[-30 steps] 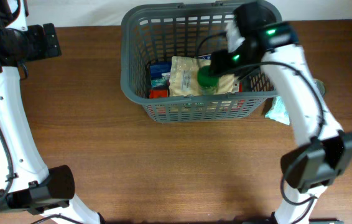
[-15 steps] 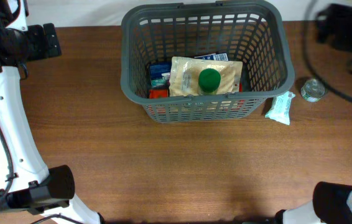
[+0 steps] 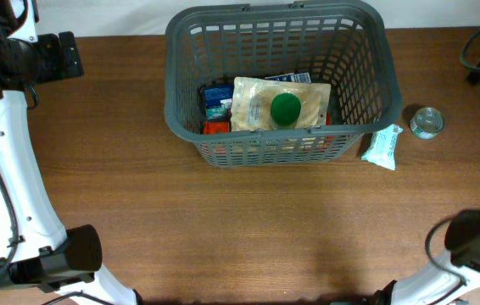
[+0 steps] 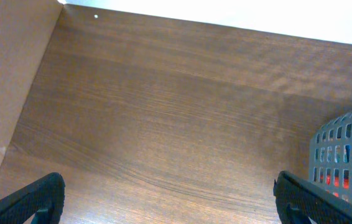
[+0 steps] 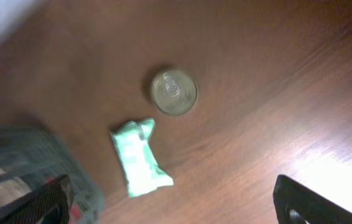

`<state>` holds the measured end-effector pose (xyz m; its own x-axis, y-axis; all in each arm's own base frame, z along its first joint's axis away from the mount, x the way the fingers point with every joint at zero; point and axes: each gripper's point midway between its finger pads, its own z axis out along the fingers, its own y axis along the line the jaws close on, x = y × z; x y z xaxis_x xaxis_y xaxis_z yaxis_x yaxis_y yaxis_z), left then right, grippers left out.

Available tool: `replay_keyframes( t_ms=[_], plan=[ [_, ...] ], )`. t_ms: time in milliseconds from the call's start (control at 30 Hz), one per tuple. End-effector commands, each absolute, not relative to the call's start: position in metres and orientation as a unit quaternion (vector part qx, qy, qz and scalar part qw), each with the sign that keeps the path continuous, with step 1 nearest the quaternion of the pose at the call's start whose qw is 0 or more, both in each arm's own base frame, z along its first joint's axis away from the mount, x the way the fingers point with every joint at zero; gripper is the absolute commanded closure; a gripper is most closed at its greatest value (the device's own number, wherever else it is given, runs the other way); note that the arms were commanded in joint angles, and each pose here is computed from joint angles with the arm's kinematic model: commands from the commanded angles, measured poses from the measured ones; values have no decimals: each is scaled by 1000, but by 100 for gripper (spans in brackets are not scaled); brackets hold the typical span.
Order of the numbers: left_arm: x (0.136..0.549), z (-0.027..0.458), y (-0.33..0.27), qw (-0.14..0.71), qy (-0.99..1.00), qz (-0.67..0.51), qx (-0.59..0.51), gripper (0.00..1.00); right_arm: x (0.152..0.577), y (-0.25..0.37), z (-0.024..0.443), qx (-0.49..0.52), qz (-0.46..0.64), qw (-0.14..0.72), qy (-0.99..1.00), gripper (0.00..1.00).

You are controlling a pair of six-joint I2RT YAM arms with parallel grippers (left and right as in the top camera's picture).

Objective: Pack container
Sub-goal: 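Release the jar and move the right gripper to the tuna tin, then lower the right gripper over the tuna tin and grasp it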

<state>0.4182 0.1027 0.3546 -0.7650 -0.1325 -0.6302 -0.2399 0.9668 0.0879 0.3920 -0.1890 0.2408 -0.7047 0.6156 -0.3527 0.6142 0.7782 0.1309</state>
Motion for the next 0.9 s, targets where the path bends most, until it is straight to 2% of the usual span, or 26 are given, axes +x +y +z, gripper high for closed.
replay_keyframes(
  t_ms=[0, 233, 400, 867],
  plan=[
    [419, 352, 102, 326, 937, 75, -105, 1, 397, -191, 189, 349, 13, 134, 927, 3],
    [419, 352, 102, 326, 937, 75, -105, 1, 413, -199, 113, 347, 20, 69, 935, 0],
    [419, 352, 102, 326, 937, 75, -105, 1, 422, -204, 81, 348, 22, 56, 936, 1],
    [419, 352, 102, 325, 937, 75, -105, 1, 472, -192, 71, 317, 35, 123, 940, 0]
  ],
)
